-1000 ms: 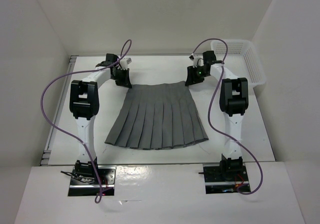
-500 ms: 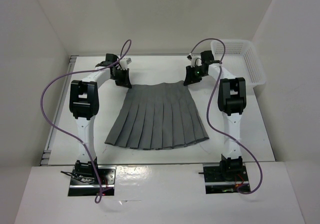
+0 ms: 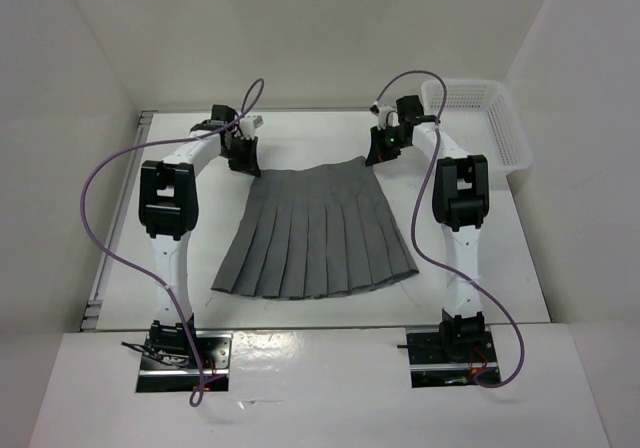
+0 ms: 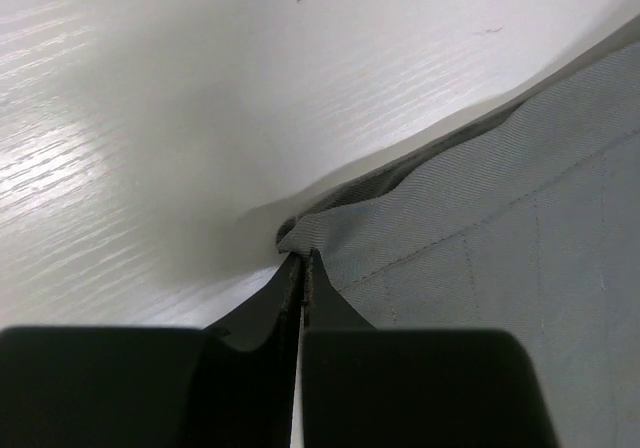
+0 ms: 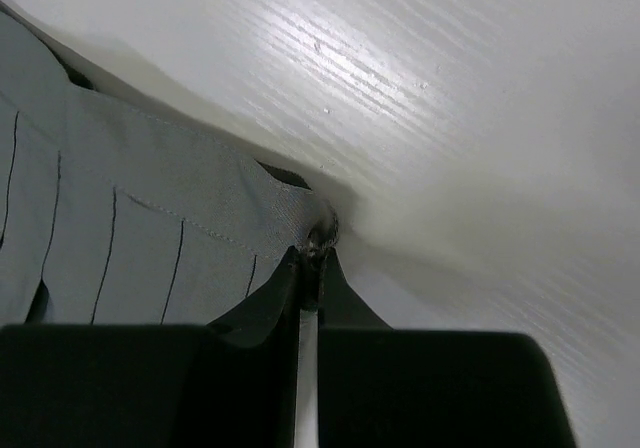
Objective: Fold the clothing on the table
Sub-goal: Fold the skirt
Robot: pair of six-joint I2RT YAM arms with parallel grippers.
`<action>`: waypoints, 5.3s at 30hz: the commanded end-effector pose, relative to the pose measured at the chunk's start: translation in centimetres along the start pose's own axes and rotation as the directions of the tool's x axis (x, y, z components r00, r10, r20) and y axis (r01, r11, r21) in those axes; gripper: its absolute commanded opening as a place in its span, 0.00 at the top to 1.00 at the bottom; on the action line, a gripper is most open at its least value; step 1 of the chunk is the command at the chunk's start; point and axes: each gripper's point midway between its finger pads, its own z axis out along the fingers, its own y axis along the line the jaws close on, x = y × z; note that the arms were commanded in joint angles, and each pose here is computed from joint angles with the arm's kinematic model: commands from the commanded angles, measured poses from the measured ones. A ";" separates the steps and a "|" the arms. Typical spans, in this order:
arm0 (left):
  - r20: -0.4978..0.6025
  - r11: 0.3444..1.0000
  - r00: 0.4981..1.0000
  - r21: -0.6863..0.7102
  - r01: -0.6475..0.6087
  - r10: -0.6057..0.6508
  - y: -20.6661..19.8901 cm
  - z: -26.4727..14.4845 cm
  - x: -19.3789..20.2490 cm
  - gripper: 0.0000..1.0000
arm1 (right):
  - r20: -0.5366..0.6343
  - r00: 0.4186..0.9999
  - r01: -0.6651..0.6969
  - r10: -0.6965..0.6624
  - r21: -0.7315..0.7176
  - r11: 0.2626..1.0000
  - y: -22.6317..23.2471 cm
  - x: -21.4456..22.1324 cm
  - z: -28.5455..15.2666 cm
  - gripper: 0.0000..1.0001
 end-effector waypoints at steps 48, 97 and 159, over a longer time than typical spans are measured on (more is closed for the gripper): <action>-0.108 0.868 0.867 0.175 -0.465 0.487 -7.6 -19.4 7.7 0.95 | -0.200 0.846 0.462 -0.495 -0.190 0.866 12.3 5.6 -18.9 0.99; -0.171 0.963 0.985 0.267 0.028 0.019 -5.8 -10.1 10.1 0.32 | -0.387 0.853 0.376 -0.351 -0.011 0.927 17.0 14.9 -9.6 0.01; 0.129 0.965 0.988 -0.236 0.114 -0.085 3.8 -20.0 6.8 0.00 | -0.348 0.926 0.146 -0.147 -0.030 0.989 20.0 15.3 -7.7 0.01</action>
